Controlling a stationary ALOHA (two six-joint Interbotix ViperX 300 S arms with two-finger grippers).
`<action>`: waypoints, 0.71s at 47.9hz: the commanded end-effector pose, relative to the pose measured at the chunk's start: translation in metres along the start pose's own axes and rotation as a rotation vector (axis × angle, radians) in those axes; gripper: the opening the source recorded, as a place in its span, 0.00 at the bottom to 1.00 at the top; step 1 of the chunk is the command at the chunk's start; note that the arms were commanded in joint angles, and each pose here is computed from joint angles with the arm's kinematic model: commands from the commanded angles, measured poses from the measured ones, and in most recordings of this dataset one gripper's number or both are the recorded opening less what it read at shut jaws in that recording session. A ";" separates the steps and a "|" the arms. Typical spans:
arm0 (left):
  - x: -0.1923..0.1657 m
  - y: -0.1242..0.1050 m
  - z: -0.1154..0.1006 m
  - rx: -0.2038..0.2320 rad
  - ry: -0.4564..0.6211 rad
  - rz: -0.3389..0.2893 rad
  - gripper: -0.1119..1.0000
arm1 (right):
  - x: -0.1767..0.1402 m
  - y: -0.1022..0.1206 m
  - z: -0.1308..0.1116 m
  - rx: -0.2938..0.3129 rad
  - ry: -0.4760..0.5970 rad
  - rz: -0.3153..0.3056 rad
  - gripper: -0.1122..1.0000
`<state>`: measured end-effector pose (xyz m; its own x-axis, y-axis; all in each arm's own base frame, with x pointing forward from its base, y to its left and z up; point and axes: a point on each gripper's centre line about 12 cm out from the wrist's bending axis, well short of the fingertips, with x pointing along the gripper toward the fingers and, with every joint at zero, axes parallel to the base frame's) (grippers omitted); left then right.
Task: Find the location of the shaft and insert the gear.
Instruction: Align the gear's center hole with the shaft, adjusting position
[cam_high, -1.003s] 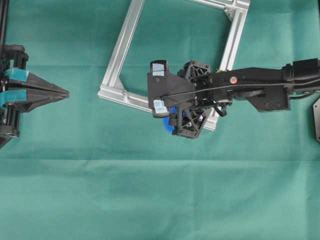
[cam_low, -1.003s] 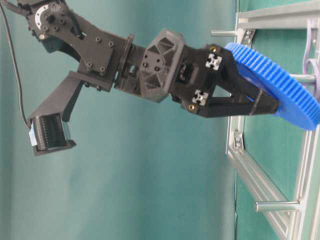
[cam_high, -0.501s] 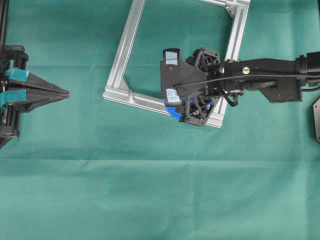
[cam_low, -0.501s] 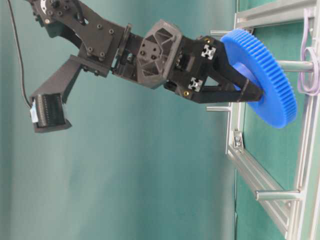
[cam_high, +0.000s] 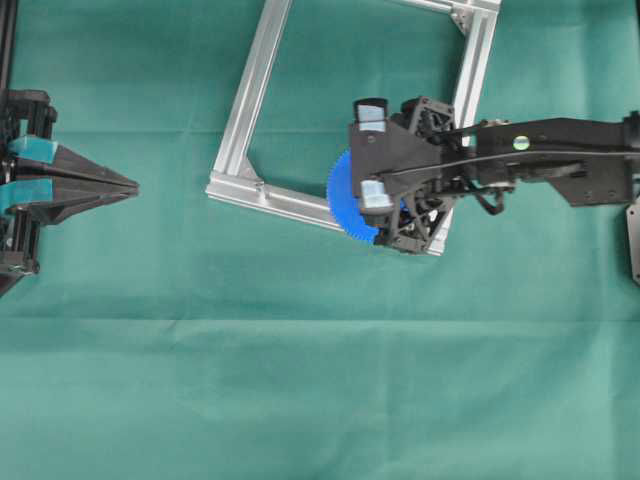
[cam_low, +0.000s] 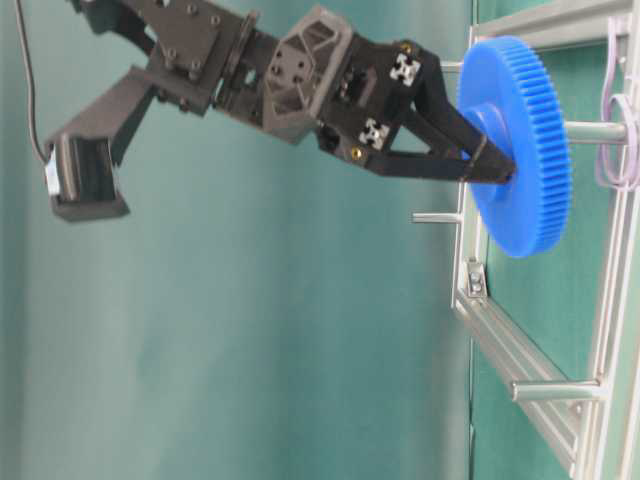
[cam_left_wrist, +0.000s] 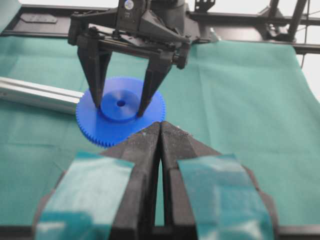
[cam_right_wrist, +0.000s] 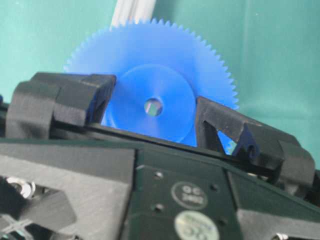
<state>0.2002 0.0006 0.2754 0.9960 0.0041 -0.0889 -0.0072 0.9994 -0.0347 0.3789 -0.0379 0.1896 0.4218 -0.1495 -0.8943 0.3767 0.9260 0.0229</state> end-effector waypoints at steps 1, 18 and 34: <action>0.001 0.000 0.005 -0.003 -0.011 0.001 0.10 | -0.013 -0.002 0.000 0.015 -0.035 0.011 0.72; 0.001 0.000 0.005 -0.003 -0.011 0.001 0.10 | -0.016 0.014 -0.012 0.000 -0.077 0.063 0.72; 0.001 0.000 0.005 -0.003 -0.011 0.001 0.10 | -0.007 0.028 -0.013 -0.023 -0.086 0.089 0.72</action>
<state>0.1998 0.0006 0.2751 0.9960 0.0041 -0.0889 -0.0072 0.9994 -0.0347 0.3716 -0.0106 0.1835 0.4970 -0.1019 -0.8618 0.3294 0.9409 0.0787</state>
